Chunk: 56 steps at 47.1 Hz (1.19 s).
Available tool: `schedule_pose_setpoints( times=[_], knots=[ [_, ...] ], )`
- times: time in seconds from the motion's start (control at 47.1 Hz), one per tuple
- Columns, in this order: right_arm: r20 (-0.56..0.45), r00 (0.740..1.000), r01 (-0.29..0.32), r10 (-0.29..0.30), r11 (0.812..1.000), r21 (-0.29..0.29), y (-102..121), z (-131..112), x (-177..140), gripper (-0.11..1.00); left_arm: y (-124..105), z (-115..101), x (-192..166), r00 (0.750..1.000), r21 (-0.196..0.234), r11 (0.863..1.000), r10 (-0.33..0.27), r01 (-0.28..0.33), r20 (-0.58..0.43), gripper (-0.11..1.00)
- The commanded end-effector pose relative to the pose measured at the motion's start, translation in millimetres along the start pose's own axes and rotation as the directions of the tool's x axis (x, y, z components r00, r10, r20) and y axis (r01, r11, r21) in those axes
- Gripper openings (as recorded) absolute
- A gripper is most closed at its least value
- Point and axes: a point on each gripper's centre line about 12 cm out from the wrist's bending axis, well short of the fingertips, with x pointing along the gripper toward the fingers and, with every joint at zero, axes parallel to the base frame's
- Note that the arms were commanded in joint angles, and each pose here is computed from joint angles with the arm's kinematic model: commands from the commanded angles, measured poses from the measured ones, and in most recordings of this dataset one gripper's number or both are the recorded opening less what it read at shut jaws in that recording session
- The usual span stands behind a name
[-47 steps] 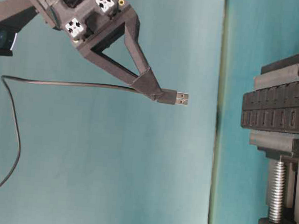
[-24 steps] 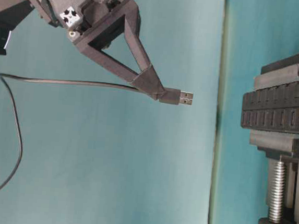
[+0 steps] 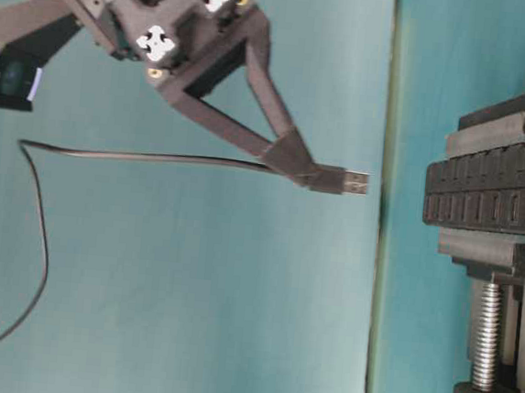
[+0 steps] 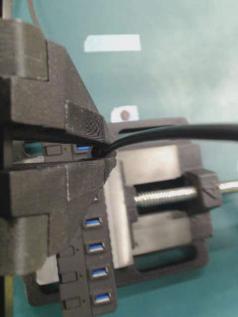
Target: Insert the USB into the front port of the fixed hub.
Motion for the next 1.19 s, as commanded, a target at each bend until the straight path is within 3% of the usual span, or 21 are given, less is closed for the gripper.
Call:
schedule_pose_setpoints(
  times=[0.0,1.168],
  knots=[
    [0.029,1.000,-0.012,0.012,1.000,0.003,5.0,7.8,-2.8,0.04,-0.4,6.1,0.2,1.000,0.000,1.000,-0.001,0.001,0.014,0.00],
    [-0.016,1.000,-0.019,0.018,0.999,-0.027,9.3,-16.2,39.1,0.04,-0.4,6.3,0.0,1.000,-0.002,1.000,-0.001,0.001,0.015,0.00]
  ],
)
